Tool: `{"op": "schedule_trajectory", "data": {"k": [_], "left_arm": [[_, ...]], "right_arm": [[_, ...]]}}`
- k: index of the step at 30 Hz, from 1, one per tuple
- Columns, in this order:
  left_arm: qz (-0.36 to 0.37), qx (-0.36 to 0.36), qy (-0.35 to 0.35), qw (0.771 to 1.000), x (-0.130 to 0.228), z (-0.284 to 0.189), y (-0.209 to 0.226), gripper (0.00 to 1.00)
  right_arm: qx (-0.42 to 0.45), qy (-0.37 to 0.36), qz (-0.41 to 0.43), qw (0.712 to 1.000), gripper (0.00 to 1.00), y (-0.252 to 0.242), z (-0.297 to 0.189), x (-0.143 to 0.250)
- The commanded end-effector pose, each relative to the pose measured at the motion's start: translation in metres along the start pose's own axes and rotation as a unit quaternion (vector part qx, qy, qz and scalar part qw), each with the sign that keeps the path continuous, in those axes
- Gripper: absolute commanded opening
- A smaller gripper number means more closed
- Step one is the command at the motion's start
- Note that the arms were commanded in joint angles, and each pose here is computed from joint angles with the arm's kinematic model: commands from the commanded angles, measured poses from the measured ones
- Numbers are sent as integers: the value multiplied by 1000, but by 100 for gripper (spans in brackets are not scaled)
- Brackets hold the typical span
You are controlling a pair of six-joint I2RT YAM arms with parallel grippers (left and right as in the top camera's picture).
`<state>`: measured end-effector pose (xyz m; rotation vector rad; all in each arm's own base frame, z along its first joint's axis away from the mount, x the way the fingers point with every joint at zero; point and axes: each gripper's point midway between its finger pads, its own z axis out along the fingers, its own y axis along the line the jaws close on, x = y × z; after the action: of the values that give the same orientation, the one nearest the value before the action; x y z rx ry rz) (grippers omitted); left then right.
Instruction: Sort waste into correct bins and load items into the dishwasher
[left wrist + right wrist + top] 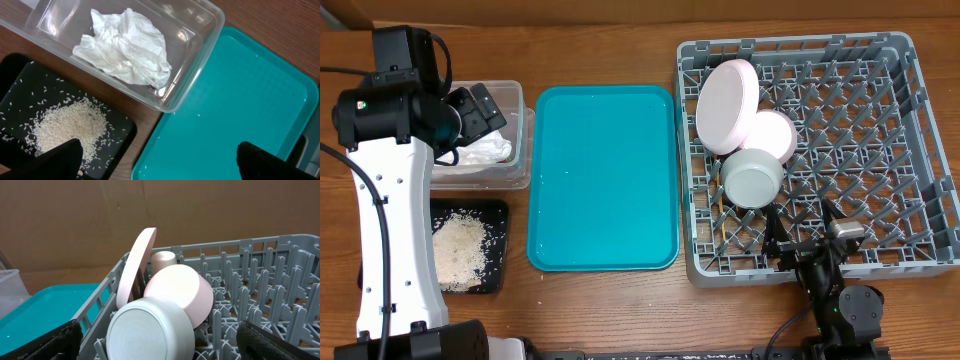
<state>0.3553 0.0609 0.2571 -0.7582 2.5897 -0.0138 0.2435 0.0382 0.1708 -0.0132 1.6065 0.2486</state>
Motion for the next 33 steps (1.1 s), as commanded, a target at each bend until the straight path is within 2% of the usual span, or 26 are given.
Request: {"op": "schedule_trajectory", "data": {"k": [1,18,25,33], "left_arm": [[0,0,-9,1000,-5,-4,1,100],[2,3,-13,1000,-4,-8,-1,100],[30,57,-89,994,9,-76,-18,100],[81,146,-170,971,49,-158,-36,100]], "right_arm": [[-2,-4,-3,1000,100,0,0,1],[-1,-4,-3,1000,100,0,0,0],[-1,-4,-3,1000,100,0,0,1],[-1,-4,-3,1000,100,0,0,1]]}}
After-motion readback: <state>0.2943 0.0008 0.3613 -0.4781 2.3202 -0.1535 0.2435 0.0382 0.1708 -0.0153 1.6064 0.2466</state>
